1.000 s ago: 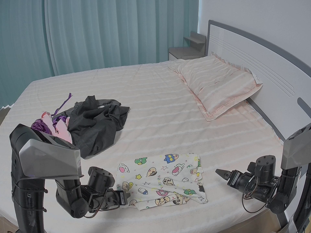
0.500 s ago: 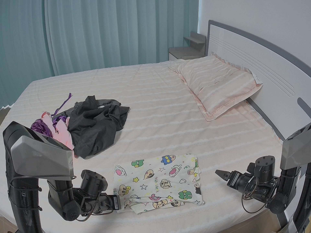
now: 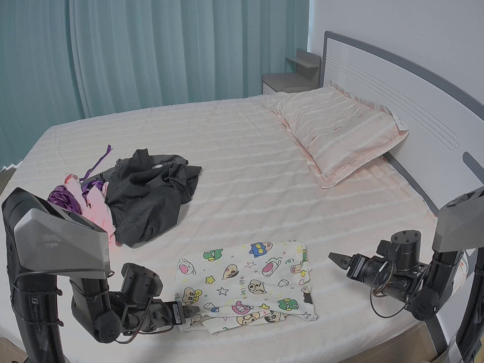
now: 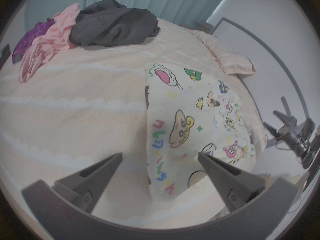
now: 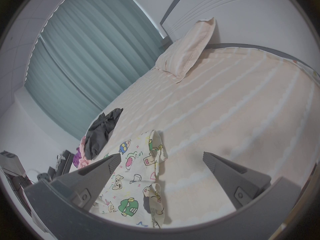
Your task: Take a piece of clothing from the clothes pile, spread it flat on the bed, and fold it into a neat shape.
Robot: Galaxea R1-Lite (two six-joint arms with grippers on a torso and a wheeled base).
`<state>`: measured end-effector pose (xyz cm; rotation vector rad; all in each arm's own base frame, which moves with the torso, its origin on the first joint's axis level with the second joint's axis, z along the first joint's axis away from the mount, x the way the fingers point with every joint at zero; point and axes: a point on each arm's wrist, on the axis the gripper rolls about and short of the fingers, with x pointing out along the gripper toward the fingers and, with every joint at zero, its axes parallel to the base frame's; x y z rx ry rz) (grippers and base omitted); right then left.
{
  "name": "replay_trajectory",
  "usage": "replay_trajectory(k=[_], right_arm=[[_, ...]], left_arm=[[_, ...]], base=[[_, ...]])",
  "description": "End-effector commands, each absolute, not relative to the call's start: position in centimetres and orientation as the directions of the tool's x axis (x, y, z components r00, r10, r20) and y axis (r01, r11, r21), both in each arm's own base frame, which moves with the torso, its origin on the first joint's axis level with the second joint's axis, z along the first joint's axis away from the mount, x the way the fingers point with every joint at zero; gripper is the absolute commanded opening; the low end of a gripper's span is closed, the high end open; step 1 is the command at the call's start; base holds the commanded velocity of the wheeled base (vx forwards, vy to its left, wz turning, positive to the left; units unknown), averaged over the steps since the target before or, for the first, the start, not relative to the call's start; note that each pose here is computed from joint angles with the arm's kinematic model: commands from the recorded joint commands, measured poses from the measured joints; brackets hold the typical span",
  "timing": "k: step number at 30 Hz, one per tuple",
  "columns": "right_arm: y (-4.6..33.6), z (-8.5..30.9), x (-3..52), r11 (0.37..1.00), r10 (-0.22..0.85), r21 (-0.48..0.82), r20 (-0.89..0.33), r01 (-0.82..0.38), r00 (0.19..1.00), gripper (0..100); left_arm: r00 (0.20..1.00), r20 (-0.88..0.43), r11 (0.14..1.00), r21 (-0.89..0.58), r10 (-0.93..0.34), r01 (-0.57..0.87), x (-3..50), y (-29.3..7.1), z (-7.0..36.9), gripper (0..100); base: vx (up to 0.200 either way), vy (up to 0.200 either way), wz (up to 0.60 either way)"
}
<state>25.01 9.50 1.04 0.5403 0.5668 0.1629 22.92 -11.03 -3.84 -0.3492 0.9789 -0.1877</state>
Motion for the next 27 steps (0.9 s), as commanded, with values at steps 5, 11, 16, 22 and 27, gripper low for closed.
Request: replay_trajectory(k=[5,11,16,22,27], right_arm=[[11.6,1.4,32.0,0.851,0.415,0.507,-0.488,-0.137,0.768,100],[13.2,-0.1,35.0,0.835,0.474,0.513,-0.484,-0.201,0.736,100],[14.8,-1.8,36.0,0.827,0.506,0.517,-0.514,-0.220,0.693,100],[15.6,-3.0,37.0,0.824,0.515,0.518,-0.513,-0.230,0.687,100],[16.0,-3.4,37.1,0.826,0.519,0.508,-0.520,-0.244,0.678,100]], left_arm=[[0.610,-0.639,0.742,-0.660,-0.469,-0.121,23.6,-9.9,-0.5,100],[0.603,-0.629,0.707,-0.692,-0.491,-0.145,23.7,-9.6,-0.3,100],[0.605,-0.627,0.706,-0.693,-0.491,-0.145,23.8,-9.6,-0.5,100],[0.605,-0.627,0.706,-0.693,-0.491,-0.145,23.8,-9.6,-0.5,100],[0.606,-0.625,0.706,-0.694,-0.491,-0.144,23.8,-9.6,-0.5,100]], base=[[0.000,0.000,0.00],[0.000,0.000,0.00],[0.000,0.000,0.00],[0.000,0.000,0.00],[0.000,0.000,0.00]])
